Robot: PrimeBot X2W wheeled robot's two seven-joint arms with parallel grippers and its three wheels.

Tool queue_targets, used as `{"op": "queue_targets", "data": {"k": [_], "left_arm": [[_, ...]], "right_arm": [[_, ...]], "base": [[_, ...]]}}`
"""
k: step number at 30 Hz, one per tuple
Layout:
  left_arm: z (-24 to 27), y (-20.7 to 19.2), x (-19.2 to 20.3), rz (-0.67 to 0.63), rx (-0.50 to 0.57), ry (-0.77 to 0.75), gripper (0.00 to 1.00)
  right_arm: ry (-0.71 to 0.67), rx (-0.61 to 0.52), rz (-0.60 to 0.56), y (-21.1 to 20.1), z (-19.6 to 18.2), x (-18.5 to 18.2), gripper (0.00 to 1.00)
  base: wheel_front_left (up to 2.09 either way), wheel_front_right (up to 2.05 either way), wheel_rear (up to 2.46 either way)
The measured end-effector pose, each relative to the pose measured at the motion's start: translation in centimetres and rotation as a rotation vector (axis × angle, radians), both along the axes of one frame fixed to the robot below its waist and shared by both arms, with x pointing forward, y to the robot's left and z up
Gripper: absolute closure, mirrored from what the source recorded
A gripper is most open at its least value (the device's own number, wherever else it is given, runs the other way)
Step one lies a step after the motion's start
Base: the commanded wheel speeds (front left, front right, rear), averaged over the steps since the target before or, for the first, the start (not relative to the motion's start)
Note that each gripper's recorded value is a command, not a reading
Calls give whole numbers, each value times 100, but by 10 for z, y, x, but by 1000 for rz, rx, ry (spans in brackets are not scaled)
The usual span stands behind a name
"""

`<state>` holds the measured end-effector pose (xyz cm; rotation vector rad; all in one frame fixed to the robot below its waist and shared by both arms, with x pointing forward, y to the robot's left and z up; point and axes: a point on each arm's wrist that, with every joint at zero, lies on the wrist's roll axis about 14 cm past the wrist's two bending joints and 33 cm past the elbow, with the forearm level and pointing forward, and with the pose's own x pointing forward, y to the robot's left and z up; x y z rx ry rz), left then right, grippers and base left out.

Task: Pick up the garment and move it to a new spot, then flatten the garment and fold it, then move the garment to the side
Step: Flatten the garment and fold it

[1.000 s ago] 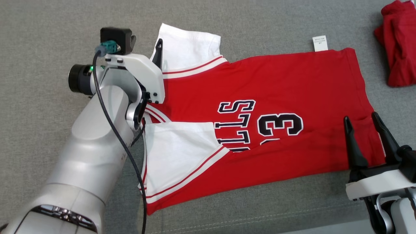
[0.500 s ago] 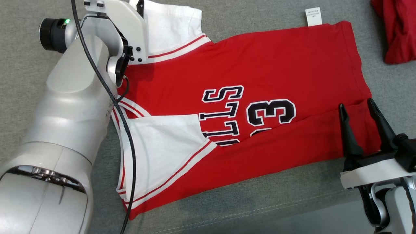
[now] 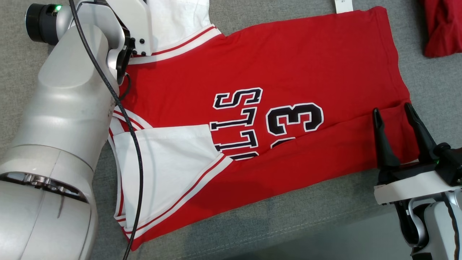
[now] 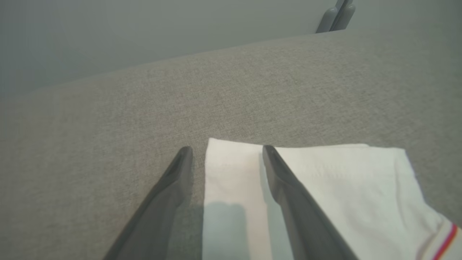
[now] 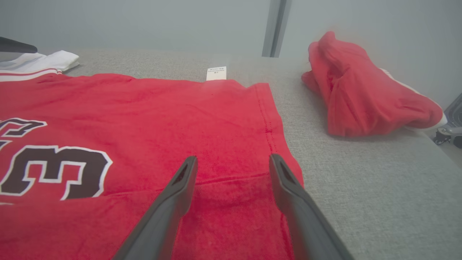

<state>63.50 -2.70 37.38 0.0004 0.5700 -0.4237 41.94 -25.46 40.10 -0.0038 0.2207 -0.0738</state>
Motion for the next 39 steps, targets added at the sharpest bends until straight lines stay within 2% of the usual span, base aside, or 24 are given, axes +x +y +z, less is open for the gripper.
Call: {"op": "queue_targets", "data": {"k": [13, 14, 15, 16, 17, 23, 28, 31, 36, 39], "left_arm": [[-10, -2, 4, -8, 14, 12, 0], [-10, -1, 5, -6, 15, 11, 34], [-11, 1, 6, -4, 19, 11, 55], [-12, 3, 6, -3, 23, 10, 72], [-12, 4, 7, 0, 24, 5, 99], [-7, 10, 7, 5, 21, -1, 100], [7, 14, 7, 12, -18, -36, 100], [16, 16, 6, 20, -51, -43, 100], [25, 26, 5, 52, -93, -41, 100], [25, 30, 5, 58, -109, -40, 100]], "right_arm": [[5, 1, -1, 1, -2, 2, 0], [6, 1, -2, 1, -3, 2, 0], [7, 1, -2, 1, -3, 2, 0], [7, 1, -2, 1, -3, 2, 0], [8, 1, -2, 1, -3, 2, 0], [0, 3, 10, 5, -2, 5, 0], [-36, -7, 37, 8, 8, 17, 0], [-70, 25, 32, 6, 16, 28, 0], [0, 132, 46, 4, 13, 59, 0], [19, 139, 48, -7, 21, 83, 0]], "base": [[0, 0, 0], [0, 0, 0], [0, 0, 0], [0, 0, 0], [0, 0, 0], [0, 0, 0], [0, 0, 0], [0, 0, 0], [0, 0, 0], [0, 0, 0]]}}
